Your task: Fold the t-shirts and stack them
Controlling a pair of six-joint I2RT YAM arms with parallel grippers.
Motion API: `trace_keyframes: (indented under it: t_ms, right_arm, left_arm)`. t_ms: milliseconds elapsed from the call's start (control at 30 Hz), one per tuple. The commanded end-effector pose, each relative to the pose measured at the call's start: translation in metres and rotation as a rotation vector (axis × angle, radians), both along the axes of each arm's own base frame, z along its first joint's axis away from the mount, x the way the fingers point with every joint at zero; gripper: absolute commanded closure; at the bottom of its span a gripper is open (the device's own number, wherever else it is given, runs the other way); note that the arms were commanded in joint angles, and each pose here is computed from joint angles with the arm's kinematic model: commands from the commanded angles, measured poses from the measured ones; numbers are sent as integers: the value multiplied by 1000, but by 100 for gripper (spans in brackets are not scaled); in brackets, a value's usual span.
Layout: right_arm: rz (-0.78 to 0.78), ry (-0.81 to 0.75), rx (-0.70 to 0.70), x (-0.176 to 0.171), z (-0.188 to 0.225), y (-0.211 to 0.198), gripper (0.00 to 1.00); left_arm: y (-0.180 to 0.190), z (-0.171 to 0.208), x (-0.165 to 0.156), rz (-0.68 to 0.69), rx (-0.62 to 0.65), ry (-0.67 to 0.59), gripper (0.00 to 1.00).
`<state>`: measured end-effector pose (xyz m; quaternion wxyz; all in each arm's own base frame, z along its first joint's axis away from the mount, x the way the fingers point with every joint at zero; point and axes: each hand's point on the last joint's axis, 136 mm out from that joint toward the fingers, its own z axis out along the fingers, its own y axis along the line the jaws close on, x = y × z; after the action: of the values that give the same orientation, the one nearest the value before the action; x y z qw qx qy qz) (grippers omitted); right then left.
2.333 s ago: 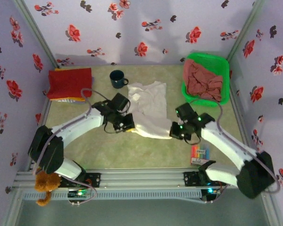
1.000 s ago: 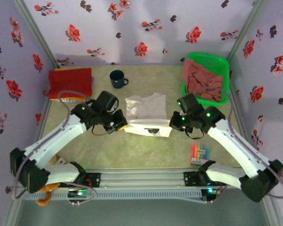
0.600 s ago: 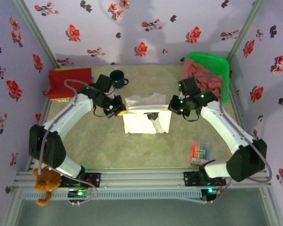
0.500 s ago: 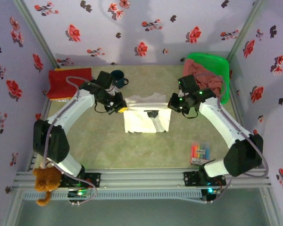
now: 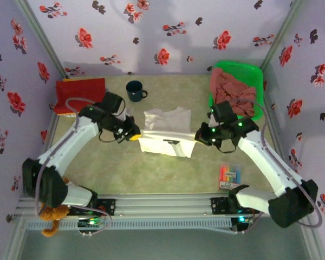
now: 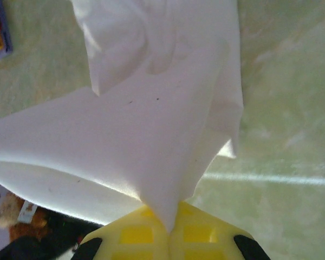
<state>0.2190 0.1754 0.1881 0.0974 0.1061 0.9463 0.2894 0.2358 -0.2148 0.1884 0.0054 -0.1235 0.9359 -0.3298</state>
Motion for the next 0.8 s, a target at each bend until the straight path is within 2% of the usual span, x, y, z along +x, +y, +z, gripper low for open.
trace_keyframes:
  t_ms: [0, 167, 400, 567, 767]
  right_arm:
    - [-30, 112, -20, -31, -18, -8, 100]
    - [-41, 88, -49, -18, -19, -7, 100]
    - [-34, 79, -86, 45, -25, 0, 100]
    - [-26, 102, -91, 104, -43, 4, 100]
    - [-44, 131, -59, 190, -85, 11, 100]
  left_arm:
    - [16, -18, -24, 57, 48, 67, 100]
    - [10, -24, -13, 54, 37, 47, 100]
    - [-6, -6, 64, -16, 65, 20, 100]
    - [-15, -43, 115, -61, 61, 121, 100]
    - [-23, -89, 175, -62, 72, 143, 100]
